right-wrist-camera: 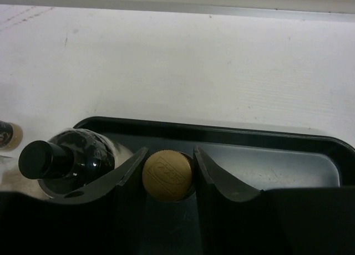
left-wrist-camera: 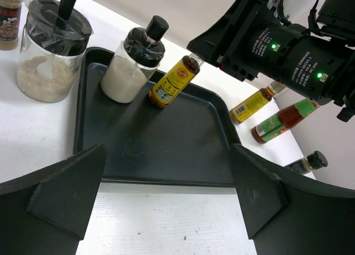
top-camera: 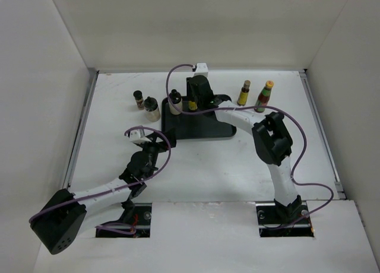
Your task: Organize the condiment bottles
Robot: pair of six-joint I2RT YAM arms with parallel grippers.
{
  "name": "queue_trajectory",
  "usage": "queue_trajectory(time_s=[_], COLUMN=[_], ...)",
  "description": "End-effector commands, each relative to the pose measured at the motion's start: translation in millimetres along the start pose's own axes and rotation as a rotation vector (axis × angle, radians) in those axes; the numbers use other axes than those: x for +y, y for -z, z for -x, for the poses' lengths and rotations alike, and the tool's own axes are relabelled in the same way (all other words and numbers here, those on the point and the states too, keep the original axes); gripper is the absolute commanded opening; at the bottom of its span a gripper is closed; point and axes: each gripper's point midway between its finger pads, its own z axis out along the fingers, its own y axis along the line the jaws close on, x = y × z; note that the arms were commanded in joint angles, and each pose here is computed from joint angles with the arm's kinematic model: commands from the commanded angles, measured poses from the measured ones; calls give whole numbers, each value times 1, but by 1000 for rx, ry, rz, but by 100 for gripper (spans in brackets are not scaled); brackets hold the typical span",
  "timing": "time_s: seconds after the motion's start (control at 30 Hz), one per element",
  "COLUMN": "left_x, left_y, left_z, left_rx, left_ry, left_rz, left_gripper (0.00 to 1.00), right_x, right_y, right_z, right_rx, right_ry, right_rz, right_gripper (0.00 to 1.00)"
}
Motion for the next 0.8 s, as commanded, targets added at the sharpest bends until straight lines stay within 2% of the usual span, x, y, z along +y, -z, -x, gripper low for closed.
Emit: queue_trajectory(time_s=[0.0, 0.1, 0.2, 0.33, 0.5, 0.77], left_x=[-3, -4, -2, -3, -5, -10], left_y=[-2, -2, -2, -2, -3, -4], left_z=[7, 7, 7, 8, 5, -1], left_rx=[-29, -28, -28, -30, -19, 3], left_ry=[27, 27, 25, 26, 23, 20], left_rz=[-9, -12, -7, -8, -15, -37], left_gripper=[94, 94, 94, 94, 94, 95], right_x=[20, 22, 22, 12, -36, -173], right_y=[6, 9, 24, 58, 92, 95], right_z=[41, 42, 63, 94, 116, 107], right_rx=[-109, -109, -136, -183, -215, -203], right_ry=[-47, -57, -73, -115, -183, -183], right_rz=[39, 46, 62, 78, 53, -249], right_gripper=[46, 58, 73, 85, 91, 92])
